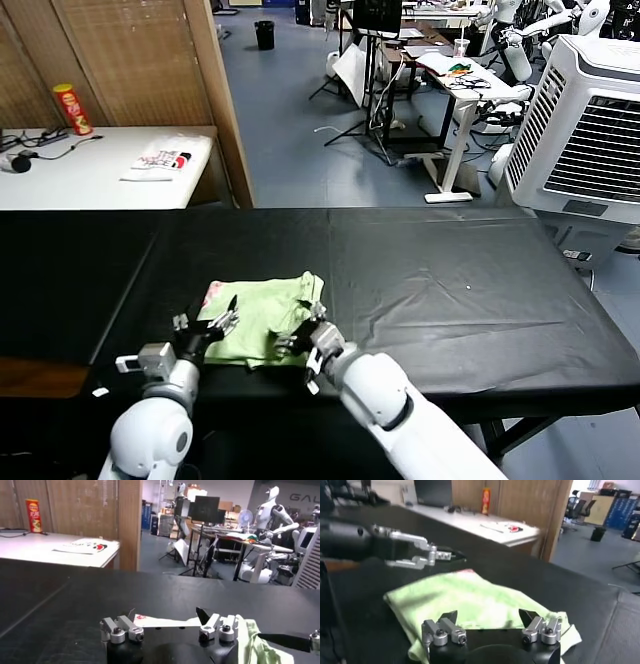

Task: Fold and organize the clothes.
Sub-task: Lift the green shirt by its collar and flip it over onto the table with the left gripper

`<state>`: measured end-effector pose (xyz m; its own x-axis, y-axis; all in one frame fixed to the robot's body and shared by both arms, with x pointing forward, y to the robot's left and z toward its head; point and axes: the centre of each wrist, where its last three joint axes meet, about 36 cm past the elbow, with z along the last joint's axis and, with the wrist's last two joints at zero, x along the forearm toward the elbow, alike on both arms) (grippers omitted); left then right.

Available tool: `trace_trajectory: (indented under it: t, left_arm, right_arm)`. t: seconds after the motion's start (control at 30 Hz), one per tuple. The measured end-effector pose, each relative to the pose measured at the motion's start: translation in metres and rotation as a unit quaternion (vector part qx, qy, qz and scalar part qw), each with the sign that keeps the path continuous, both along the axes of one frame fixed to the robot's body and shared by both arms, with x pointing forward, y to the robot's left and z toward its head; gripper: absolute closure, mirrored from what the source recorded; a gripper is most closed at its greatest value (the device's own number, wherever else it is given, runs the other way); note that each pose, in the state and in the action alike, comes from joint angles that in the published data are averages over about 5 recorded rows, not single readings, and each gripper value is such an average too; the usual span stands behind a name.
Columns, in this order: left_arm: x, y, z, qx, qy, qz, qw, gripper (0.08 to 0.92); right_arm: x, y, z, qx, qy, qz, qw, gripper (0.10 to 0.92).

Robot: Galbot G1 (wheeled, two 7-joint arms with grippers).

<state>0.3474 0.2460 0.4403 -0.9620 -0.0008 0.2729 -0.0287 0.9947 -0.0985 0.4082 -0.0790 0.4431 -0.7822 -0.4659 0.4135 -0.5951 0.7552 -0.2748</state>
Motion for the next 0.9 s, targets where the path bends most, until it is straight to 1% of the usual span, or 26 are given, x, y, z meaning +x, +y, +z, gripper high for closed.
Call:
trace_trajectory:
  t: [0.1, 0.2, 0.27, 0.33, 0.5, 0.6, 0.77, 0.9]
  left_arm:
    - [0.003, 0.003, -0.003, 0.0, 0.0, 0.003, 1.0, 0.201]
    - [0.007, 0.007, -0.006, -0.002, -0.001, 0.004, 1.0, 0.201]
    - [0.01, 0.01, -0.009, -0.007, -0.003, 0.005, 1.0, 0.201]
    - [0.013, 0.014, -0.011, -0.013, -0.004, 0.009, 1.0, 0.201]
    - [0.016, 0.025, -0.017, -0.017, 0.002, 0.021, 1.0, 0.201]
    - [0.015, 0.025, -0.019, -0.014, 0.005, 0.023, 1.0, 0.201]
    - [0.012, 0.023, -0.023, -0.011, 0.01, 0.025, 1.0, 0.201]
    - [0.011, 0.023, -0.026, -0.01, 0.015, 0.027, 0.999, 0.201]
  right_arm:
    - [-0.009, -0.014, 0.003, -0.02, -0.013, -0.041, 0.999, 0.224]
    - [-0.022, -0.033, 0.004, -0.026, -0.021, -0.076, 0.997, 0.224]
    - [-0.031, -0.044, 0.004, -0.015, -0.022, -0.092, 0.995, 0.224]
    - [-0.039, -0.052, 0.005, 0.01, -0.021, -0.101, 0.995, 0.224]
    - [-0.048, -0.054, 0.005, 0.08, -0.016, -0.07, 0.994, 0.224]
    - [-0.047, -0.046, 0.006, 0.105, -0.005, -0.035, 0.994, 0.224]
    - [-0.036, -0.027, 0.003, 0.113, 0.001, -0.002, 0.994, 0.224]
    - [-0.027, -0.011, -0.004, 0.088, -0.001, -0.005, 0.996, 0.224]
